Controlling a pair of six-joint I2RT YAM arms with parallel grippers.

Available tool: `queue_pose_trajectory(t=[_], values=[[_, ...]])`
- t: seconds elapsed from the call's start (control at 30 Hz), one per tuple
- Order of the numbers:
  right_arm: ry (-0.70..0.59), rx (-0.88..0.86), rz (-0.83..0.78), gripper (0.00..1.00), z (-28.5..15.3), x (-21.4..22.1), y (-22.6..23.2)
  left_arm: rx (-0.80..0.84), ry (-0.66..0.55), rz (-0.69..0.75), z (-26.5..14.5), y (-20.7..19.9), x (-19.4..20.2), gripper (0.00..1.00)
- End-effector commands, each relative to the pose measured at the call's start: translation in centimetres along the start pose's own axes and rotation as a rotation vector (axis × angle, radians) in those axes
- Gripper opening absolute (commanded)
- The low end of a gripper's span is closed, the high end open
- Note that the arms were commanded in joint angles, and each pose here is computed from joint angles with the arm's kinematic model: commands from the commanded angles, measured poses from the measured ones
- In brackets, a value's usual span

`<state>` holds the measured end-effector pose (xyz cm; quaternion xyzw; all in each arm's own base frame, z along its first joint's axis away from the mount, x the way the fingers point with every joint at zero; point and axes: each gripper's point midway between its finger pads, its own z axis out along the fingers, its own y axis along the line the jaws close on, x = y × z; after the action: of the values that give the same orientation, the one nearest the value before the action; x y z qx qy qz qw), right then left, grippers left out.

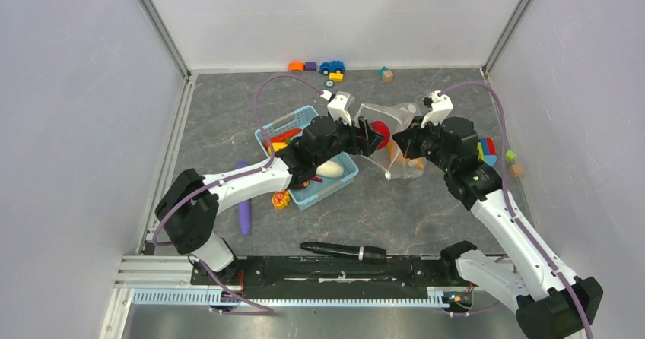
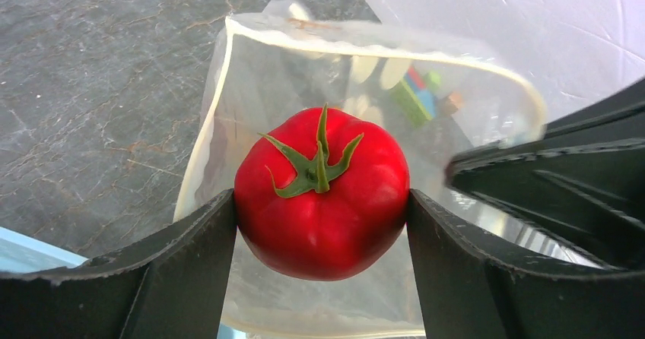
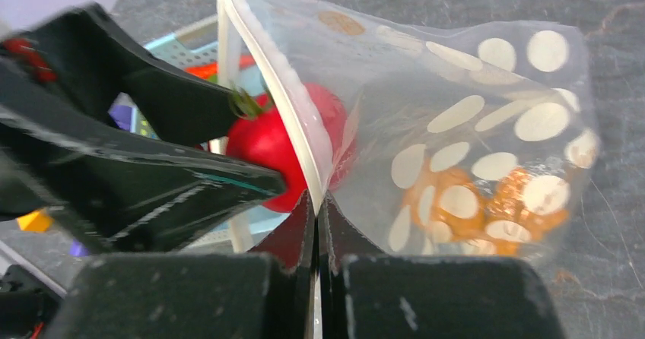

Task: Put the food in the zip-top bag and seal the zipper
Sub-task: Place the fake vegetable in the zipper food storage bag, then pick up the fake vegetable from the bin.

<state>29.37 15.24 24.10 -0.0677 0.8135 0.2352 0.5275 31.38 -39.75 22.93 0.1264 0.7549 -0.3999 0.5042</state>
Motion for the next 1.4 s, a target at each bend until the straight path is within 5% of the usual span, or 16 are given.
queue_pose_trajectory(t=[0.0, 0.13, 0.67, 0.9, 1.0, 1.37], values=[[-0.039, -0.115, -0.012, 0.01, -0.7, -2.9, 2.7, -0.01, -0.095, -0.032, 0.7, -0.7, -2.7, 0.66], [0.006, -0.148, -0.021, 0.01, -0.2, -2.1, 3.1, 0.016, -0.084, -0.035, 0.5, -1.2, -2.3, 1.0], [0.048, 0.012, -0.006, 0.01, 0.8, -1.0, 0.1, 0.11, -0.107, 0.011, -4.6, -3.1, -3.5, 1.0], [0.041, 0.122, -0.024, 0.0, 0.6, -1.0, -1.9, -0.294, -0.125, 0.032, -7.4, 4.6, -4.5, 1.0], [0.042, 0.154, -0.037, 0.0, 0.4, -0.7, -2.6, -0.397, -0.04, 0.017, -8.1, 7.3, -3.2, 1.0], [0.091, 0.209, -0.036, 0.0, 0.9, 0.5, -3.8, -0.522, 0.168, -0.236, -7.8, 10.7, 3.0, 1.0]])
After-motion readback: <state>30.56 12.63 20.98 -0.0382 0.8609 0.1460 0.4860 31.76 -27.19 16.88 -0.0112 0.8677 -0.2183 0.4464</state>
